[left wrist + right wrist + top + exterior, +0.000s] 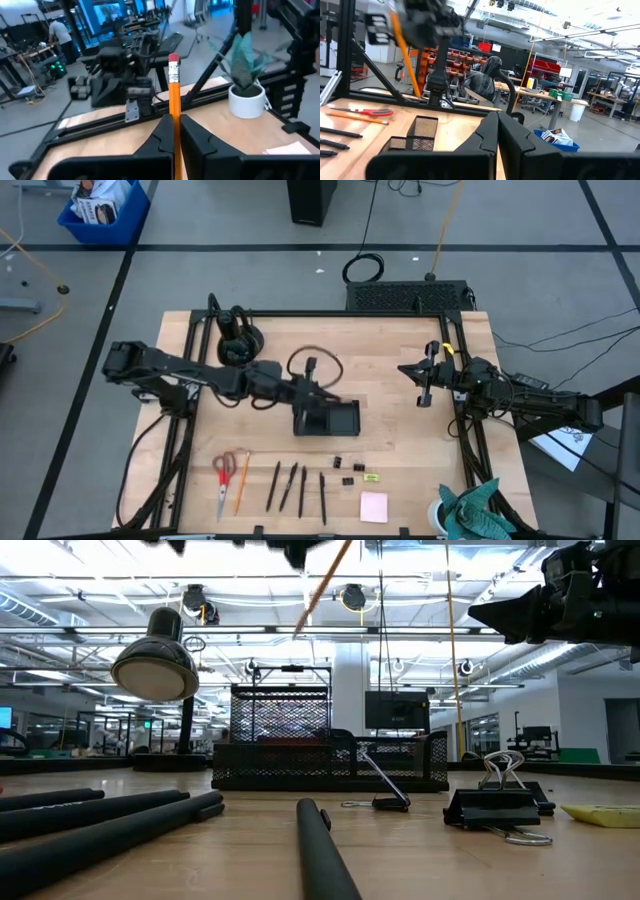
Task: Pick and place office supplies into organizer
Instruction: Put the orange pencil into the black desk organizer
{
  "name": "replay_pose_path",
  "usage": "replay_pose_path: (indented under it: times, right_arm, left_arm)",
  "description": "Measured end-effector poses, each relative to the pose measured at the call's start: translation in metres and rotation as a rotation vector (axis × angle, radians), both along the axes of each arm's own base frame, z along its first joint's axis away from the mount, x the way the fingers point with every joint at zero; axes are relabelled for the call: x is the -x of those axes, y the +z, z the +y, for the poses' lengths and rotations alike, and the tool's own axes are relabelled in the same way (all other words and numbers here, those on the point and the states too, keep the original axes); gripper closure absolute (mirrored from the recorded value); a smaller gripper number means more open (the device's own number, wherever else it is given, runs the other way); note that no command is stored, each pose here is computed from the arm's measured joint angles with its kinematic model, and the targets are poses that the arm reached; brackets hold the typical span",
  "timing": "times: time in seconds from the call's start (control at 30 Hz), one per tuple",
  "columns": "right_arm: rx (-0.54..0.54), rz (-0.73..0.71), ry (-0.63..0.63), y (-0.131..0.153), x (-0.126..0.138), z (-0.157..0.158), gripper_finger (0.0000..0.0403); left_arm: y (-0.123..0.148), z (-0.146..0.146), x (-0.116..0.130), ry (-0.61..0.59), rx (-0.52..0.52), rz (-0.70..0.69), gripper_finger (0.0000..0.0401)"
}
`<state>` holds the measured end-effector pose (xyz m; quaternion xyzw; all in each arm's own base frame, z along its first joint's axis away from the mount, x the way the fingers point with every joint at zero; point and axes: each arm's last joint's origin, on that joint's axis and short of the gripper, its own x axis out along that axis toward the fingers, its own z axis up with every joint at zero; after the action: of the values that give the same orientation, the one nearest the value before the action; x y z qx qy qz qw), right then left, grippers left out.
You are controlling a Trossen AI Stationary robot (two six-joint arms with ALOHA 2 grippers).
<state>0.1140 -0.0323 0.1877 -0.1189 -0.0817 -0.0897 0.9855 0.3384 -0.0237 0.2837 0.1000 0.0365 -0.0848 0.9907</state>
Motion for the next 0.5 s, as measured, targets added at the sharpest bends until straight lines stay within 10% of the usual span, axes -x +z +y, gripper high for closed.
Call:
replay_pose_path:
  times: [0.5]
  right_arm:
    - [-0.009, -0.002, -0.040, 0.000, 0.000, -0.001, 0.0399]
  left_arm:
    - [-0.070, 0.028, 0.033, 0.037, 0.183, -0.114, 0.0391]
